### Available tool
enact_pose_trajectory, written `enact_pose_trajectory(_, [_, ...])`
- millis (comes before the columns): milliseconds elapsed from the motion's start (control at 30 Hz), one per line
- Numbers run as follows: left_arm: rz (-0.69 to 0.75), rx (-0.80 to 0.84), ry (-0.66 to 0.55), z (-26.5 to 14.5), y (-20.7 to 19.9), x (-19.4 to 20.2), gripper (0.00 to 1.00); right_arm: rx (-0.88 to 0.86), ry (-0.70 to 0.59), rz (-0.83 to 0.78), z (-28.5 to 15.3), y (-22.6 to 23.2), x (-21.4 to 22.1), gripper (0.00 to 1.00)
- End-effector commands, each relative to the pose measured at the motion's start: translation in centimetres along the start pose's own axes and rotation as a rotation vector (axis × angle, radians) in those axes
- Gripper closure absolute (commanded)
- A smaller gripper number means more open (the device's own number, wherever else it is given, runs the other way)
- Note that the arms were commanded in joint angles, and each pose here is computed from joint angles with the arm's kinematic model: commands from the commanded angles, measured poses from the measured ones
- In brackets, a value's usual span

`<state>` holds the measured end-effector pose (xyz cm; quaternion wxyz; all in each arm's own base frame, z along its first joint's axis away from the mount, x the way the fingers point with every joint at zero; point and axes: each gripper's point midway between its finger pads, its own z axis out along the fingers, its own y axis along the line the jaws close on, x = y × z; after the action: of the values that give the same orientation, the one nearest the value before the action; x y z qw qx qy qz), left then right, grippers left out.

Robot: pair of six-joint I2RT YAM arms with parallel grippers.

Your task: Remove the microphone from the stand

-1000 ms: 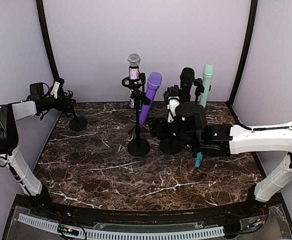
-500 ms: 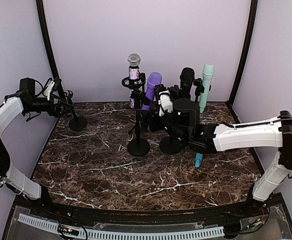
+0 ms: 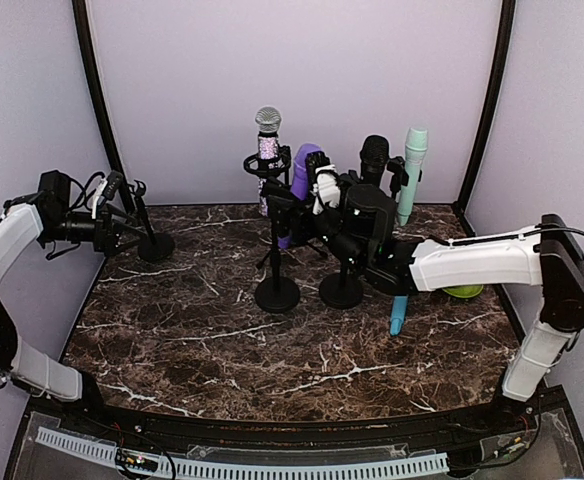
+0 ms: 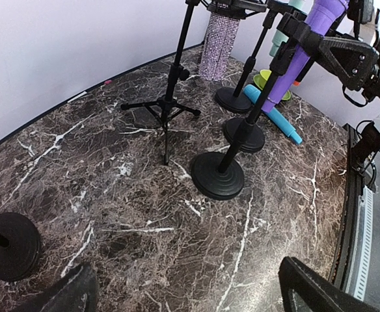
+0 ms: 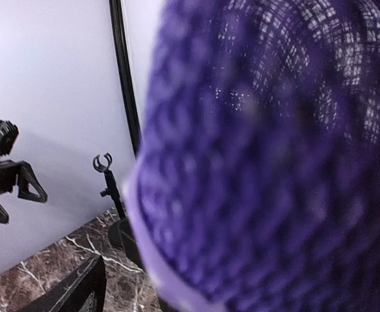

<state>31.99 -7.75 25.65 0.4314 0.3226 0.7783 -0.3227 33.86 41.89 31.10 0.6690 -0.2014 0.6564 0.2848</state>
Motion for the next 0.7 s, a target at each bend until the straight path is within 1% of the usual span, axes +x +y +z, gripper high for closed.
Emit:
enact_pose_trajectory(0, [0.002,0.054,-0.034,-0.4,-1.9,0.0,0.01,-0.112,-0.087,0.032,0.7,2.4,-3.2,0.18])
enact_pose_trajectory(100, [0.005,0.055,-0.042,-0.4,-2.0,-0.2,0.01,-0.111,-0.071,0.042,0.9,2.9,-2.6,0.25])
enact_pose_trajectory(200, [0.005,0.051,-0.049,-0.4,-2.0,-0.5,0.01,-0.088,-0.054,0.029,1.0,3.7,-1.9,0.35])
enact_pose_trajectory(400, [0.019,0.046,-0.060,-0.5,-2.5,-1.0,0.01,0.043,-0.068,-0.021,0.4,4.2,-1.6,0.54])
enact_pose_trajectory(567, [0.041,0.070,-0.064,-0.2,-3.8,-1.5,0.01,0.121,-0.091,-0.040,-0.2,5.3,-1.8,0.65])
enact_pose_trajectory(667, [0.076,0.110,-0.049,0.7,-5.5,-1.8,0.02,0.113,-0.118,-0.044,-0.6,7.0,-2.5,0.70])
